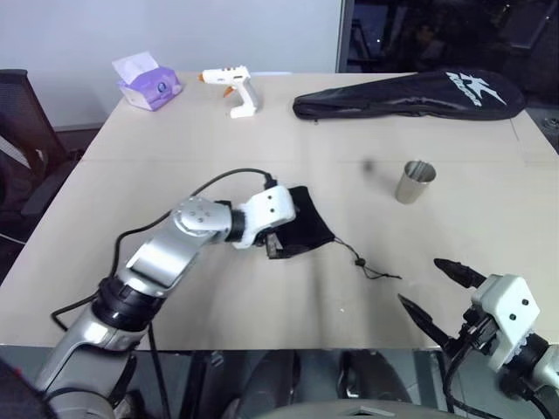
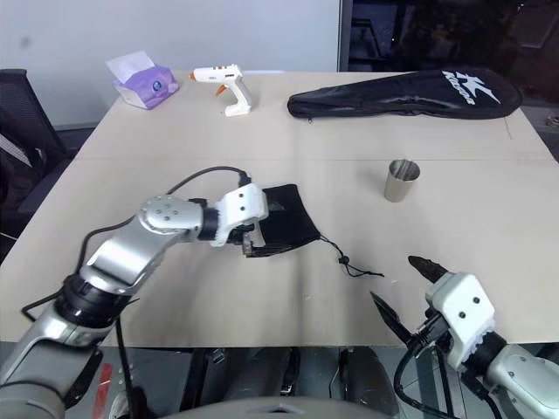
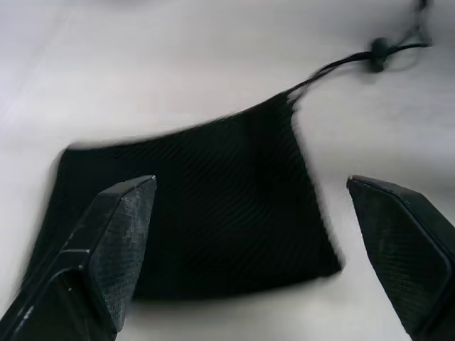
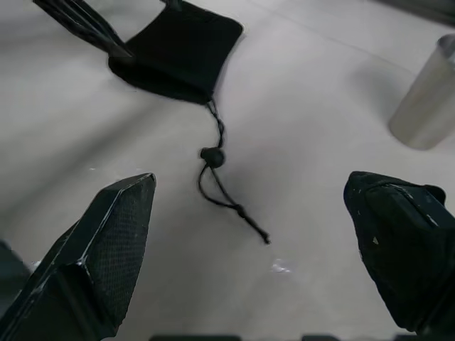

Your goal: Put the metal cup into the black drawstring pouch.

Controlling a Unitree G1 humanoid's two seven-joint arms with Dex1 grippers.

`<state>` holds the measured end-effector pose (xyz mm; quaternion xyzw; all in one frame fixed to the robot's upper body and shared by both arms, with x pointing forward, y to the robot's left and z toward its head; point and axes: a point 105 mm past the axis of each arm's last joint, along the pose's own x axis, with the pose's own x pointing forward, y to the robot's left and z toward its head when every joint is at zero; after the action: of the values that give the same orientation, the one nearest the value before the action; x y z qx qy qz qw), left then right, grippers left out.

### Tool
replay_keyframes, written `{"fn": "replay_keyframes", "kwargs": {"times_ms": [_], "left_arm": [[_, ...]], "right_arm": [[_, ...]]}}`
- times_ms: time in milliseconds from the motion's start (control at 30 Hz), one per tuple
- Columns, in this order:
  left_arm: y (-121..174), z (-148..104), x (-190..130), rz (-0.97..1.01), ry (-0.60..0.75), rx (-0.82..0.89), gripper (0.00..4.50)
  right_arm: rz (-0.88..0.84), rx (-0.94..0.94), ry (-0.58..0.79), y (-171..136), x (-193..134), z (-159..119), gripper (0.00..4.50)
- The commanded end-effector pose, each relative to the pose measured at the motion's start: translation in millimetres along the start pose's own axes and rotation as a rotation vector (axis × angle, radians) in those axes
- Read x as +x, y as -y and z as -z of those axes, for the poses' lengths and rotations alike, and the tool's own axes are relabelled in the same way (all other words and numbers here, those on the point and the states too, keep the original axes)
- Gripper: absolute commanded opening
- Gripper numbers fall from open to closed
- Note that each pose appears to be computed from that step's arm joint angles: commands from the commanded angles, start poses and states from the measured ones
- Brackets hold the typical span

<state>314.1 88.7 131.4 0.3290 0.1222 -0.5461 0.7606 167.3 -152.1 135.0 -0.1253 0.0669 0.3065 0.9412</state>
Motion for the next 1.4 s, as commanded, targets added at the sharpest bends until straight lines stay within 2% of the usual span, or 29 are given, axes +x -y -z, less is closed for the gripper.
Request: {"fn": "replay_keyframes", "kwargs": {"times_ms": [33,133,267,300,367,433,467,633,800,867,1000,1100,1233,1400], "left_arm": [[-8.4,-5.6,13.3,-0.002,-0.015,0.097,4.47],[-10.3,-2.2,27.0,0.003,-0.037,0.117,4.47],[-12.7,-2.6,35.5,0.011,-0.03,0.099,2.79],[-15.1,0.4,36.5,0.004,-0.039,0.091,2.2],[-21.4,5.8,37.8,-0.025,-0.056,0.074,1.45],[-26.0,8.1,37.4,-0.046,-0.059,0.067,0.39],[-28.5,8.8,36.7,-0.057,-0.059,0.054,0.1],[-39.7,1.3,28.7,-0.09,-0.02,-0.034,0.1],[-48.5,-18.1,6.4,-0.057,0.07,-0.234,0.1],[-50.7,-19.6,1.6,-0.059,0.072,-0.277,0.1],[-46.3,-9.1,0.6,-0.076,0.011,-0.129,0.1],[-46.3,-6.2,2.5,-0.098,0.013,-0.119,0.97],[-48.8,-7.6,2.5,-0.14,0.004,-0.05,2.75],[-50.0,-3.8,6.1,-0.143,-0.033,0.057,2.75]], "right_arm": [[-0.002,-0.043,0.061,-10.0,1.2,-12.3,4.5],[-0.002,-0.053,0.068,-16.0,3.5,-11.6,4.5],[0.012,-0.043,0.11,-20.7,9.0,-16.5,4.5],[0.036,-0.051,0.121,-17.2,11.6,-19.1,4.5],[0.098,-0.083,0.135,-6.2,17.5,-24.6,4.5],[0.142,-0.097,0.125,5.4,25.8,-28.7,4.5],[0.141,-0.106,0.12,9.0,30.8,-31.9,4.5],[0.222,-0.245,-0.036,50.2,50.6,-41.3,4.5],[0.249,-0.29,-0.149,101.8,84.3,-58.9,4.5],[0.246,-0.293,-0.186,111.8,93.1,-60.6,4.5],[0.192,-0.31,-0.189,111.7,104.4,-67.3,4.5],[0.042,-0.333,-0.081,82.6,107.5,-82.0,4.5],[-0.189,-0.309,0.05,35.3,95.4,-86.2,4.5],[-0.269,-0.247,0.064,13.1,86.3,-75.3,4.5]]}}
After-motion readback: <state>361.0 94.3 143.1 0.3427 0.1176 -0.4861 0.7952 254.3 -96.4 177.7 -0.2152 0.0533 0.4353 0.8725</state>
